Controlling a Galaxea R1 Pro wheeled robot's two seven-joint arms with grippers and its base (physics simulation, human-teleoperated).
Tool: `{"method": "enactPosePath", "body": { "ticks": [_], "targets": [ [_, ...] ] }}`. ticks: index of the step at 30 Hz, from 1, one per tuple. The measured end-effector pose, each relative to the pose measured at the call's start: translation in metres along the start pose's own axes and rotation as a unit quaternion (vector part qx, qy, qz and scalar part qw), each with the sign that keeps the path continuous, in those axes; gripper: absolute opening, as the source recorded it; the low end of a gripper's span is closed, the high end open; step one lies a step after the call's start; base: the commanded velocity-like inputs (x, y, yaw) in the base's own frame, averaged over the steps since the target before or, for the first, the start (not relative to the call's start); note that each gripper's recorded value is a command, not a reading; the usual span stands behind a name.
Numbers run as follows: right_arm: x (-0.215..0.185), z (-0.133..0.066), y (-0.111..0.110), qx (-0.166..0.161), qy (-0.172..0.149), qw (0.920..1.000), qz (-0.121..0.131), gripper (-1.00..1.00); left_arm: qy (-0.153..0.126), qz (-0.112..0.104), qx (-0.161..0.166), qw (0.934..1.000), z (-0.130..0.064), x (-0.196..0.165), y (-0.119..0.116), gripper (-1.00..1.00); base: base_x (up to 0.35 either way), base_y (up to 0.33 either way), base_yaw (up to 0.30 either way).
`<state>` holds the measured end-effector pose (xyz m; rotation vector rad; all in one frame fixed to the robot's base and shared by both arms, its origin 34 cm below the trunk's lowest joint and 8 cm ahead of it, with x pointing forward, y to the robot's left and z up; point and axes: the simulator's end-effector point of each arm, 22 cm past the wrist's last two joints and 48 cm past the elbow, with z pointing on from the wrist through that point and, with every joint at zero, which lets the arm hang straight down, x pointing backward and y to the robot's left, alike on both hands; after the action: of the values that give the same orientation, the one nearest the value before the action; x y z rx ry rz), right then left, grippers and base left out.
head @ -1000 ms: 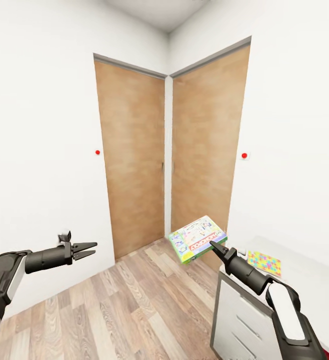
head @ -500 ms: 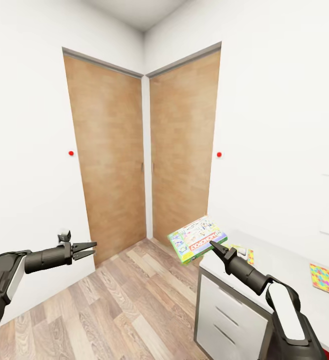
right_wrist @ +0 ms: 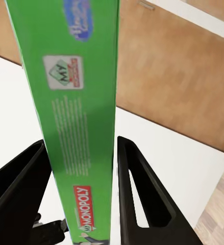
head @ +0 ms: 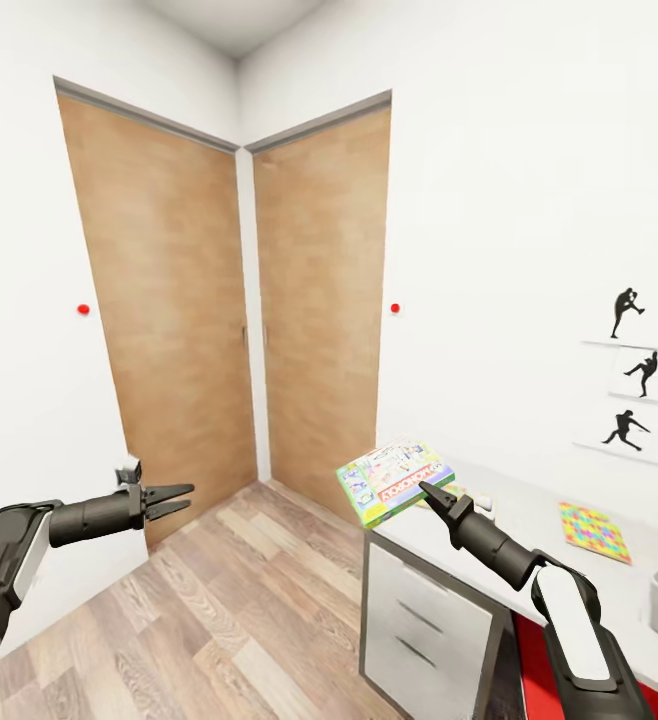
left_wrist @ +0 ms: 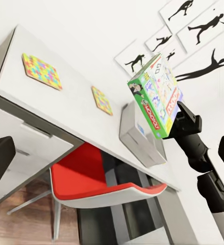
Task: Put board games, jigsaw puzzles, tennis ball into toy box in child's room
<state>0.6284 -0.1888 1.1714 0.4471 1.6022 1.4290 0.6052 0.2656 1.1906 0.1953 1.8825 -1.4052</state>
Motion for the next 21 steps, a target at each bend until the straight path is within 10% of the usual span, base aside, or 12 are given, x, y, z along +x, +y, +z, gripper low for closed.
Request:
{"method": "enactPosePath", "body": {
  "ticks": [21],
  "targets": [
    [0.0001, 0.0, -0.0004, 0.001, 0.0, 1.0, -0.001, -1.0, -0.006, -0.002, 0.004, 1.0, -0.0029, -0.003, -0.0019, 1.0, 0.0, 0.0, -0.282]
  ]
}}
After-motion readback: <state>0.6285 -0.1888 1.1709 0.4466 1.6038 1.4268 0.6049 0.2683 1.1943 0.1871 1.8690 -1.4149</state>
